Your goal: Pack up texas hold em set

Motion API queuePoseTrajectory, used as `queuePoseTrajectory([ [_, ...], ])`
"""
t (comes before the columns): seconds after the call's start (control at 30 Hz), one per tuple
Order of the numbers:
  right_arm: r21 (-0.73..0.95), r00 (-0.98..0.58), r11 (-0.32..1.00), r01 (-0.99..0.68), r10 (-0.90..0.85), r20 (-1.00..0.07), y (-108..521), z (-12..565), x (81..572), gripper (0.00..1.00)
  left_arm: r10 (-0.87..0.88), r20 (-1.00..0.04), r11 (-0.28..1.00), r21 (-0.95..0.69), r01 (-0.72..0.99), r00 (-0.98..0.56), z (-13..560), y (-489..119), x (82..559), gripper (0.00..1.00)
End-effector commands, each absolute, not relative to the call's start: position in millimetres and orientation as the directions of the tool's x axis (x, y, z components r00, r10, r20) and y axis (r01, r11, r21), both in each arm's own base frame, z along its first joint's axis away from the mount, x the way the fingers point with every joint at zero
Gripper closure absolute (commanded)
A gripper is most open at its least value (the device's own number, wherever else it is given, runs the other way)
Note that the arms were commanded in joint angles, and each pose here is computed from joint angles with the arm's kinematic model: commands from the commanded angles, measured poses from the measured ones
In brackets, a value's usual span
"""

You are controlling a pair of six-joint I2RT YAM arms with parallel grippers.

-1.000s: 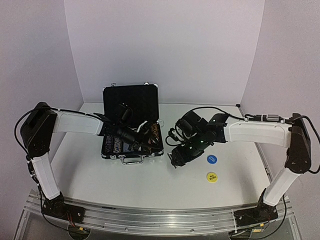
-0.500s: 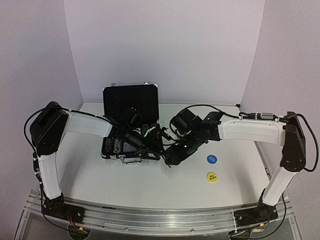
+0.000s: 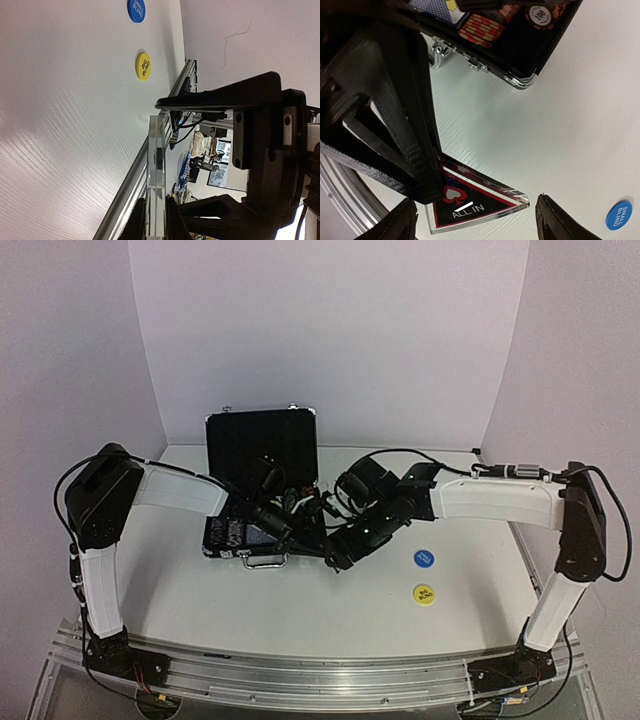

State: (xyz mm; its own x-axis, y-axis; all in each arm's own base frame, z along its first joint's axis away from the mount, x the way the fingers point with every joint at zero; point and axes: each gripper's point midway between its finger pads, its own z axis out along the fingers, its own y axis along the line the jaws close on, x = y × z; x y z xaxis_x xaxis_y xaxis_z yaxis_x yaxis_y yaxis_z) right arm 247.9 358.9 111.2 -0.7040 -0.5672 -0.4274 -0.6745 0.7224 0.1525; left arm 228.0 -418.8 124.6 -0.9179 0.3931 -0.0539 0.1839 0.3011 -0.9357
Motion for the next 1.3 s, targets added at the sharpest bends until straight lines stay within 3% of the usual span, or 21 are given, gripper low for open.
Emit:
queuePoseTrajectory([
  [0.0, 0.155, -0.731, 0.783, -0.602, -0.463, -0.502, 353.3, 139.6, 256.5, 0.08, 0.322, -0.151, 0.316, -0.913, 0.256, -0.935, 139.2, -415.2, 254.1, 1.00],
  [0.1, 0.118, -0.753, 0.840, -0.530, -0.402, -0.521, 329.1, 143.3, 257.4, 0.02, 0.192, -0.195, 0.417, -0.871, 0.260, -0.962, 138.4, -387.5, 290.4, 1.00],
  [0.23, 0.057, -0.789, 0.916, -0.398, -0.310, -0.530, 283.5, 134.4, 263.4, 0.02, -0.009, -0.219, 0.548, -0.817, 0.179, -0.976, 125.0, -324.9, 339.6, 1.00],
  [0.43, 0.108, -0.877, 0.991, -0.077, -0.016, -0.481, 200.8, 114.1, 284.3, 0.02, -0.168, -0.271, 0.659, -0.746, 0.096, -0.948, 110.0, -272.9, 388.9, 1.00],
  [0.53, 0.089, -0.871, 0.996, -0.012, 0.033, -0.491, 176.1, 111.1, 285.1, 0.02, -0.253, -0.279, 0.679, -0.733, 0.035, -0.926, 101.8, -254.1, 414.0, 1.00],
  [0.73, 0.039, -0.889, 0.998, 0.043, 0.056, -0.455, 150.2, 90.8, 285.3, 0.02, -0.248, -0.232, 0.657, -0.754, 0.013, -0.941, 84.6, -259.0, 431.0, 1.00],
  [0.8, 0.021, -0.900, 0.999, 0.047, 0.052, -0.432, 146.9, 82.1, 287.0, 0.02, -0.280, -0.250, 0.700, -0.714, -0.018, -0.927, 77.0, -249.6, 437.5, 0.93],
  [0.97, -0.009, -0.934, 1.000, 0.010, 0.006, -0.357, 149.1, 59.0, 297.7, 0.02, -0.277, -0.271, 0.730, -0.683, -0.019, -0.922, 76.5, -245.7, 444.0, 0.57],
  [1.17, -0.004, -0.961, 1.000, 0.021, 0.020, -0.277, 155.9, 34.1, 308.6, 0.02, -0.281, -0.303, 0.763, -0.646, -0.021, -0.911, 91.0, -238.9, 449.7, 0.39],
  [1.27, -0.013, -0.964, 0.999, 0.030, 0.025, -0.263, 154.0, 25.5, 311.0, 0.05, -0.291, -0.327, 0.787, -0.616, -0.031, -0.899, 104.8, -231.1, 448.2, 0.23],
])
